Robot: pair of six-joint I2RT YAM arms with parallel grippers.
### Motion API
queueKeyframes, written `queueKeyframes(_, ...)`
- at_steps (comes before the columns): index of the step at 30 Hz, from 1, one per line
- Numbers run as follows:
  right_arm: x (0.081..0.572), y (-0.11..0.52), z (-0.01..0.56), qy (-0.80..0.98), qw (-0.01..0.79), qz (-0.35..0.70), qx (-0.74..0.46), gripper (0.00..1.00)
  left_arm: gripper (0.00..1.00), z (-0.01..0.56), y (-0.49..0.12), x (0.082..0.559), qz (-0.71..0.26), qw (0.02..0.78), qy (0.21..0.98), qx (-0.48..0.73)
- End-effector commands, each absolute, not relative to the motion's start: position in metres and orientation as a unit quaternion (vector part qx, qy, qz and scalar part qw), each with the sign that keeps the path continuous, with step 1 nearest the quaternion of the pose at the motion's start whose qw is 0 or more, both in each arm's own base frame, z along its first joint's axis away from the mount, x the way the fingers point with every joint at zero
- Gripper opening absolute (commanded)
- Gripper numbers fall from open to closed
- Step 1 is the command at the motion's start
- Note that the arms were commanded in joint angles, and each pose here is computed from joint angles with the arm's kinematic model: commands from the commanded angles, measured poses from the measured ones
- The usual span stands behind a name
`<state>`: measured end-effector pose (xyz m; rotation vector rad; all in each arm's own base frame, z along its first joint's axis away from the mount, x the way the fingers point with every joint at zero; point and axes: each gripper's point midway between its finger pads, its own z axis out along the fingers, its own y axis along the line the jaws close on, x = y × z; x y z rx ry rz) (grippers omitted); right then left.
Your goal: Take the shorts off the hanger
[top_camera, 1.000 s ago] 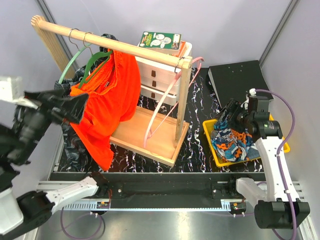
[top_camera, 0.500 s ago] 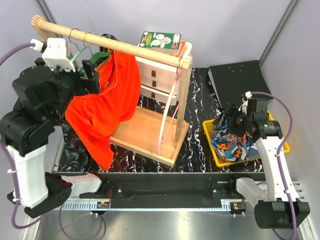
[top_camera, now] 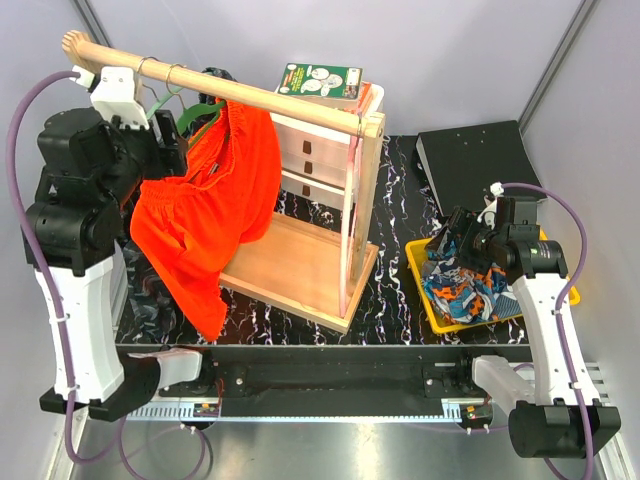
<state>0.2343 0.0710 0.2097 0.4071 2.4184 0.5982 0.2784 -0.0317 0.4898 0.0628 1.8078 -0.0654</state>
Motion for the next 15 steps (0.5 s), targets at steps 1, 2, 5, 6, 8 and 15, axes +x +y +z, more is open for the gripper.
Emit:
queueKeyframes(1,0.236,0.073,0.217,0.911,0.315,0.230,0.137,0.86,0.67,0.497,-0.050,0.295,-0.073,0.631,0.769,0.067)
queueKeyframes(2,0.236,0.073,0.217,0.910,0.316,0.230,0.137,0.86,0.66,0.494,-0.049,0.299,-0.073,0.628,0.772,0.067)
queueKeyframes(5,0.237,0.072,0.216,0.911,0.315,0.228,0.138,0.86,0.61,0.491,-0.050,0.306,-0.077,0.623,0.775,0.067)
queueKeyframes(6,0.237,0.072,0.215,0.911,0.314,0.228,0.139,0.86,0.58,0.489,-0.050,0.308,-0.078,0.622,0.777,0.066)
queueKeyframes(8,0.236,0.072,0.215,0.912,0.314,0.226,0.139,0.86,0.56,0.488,-0.050,0.312,-0.082,0.621,0.776,0.066)
queueKeyframes(15,0.237,0.071,0.216,0.912,0.316,0.223,0.139,0.87,0.41,0.481,-0.054,0.321,-0.110,0.616,0.777,0.062)
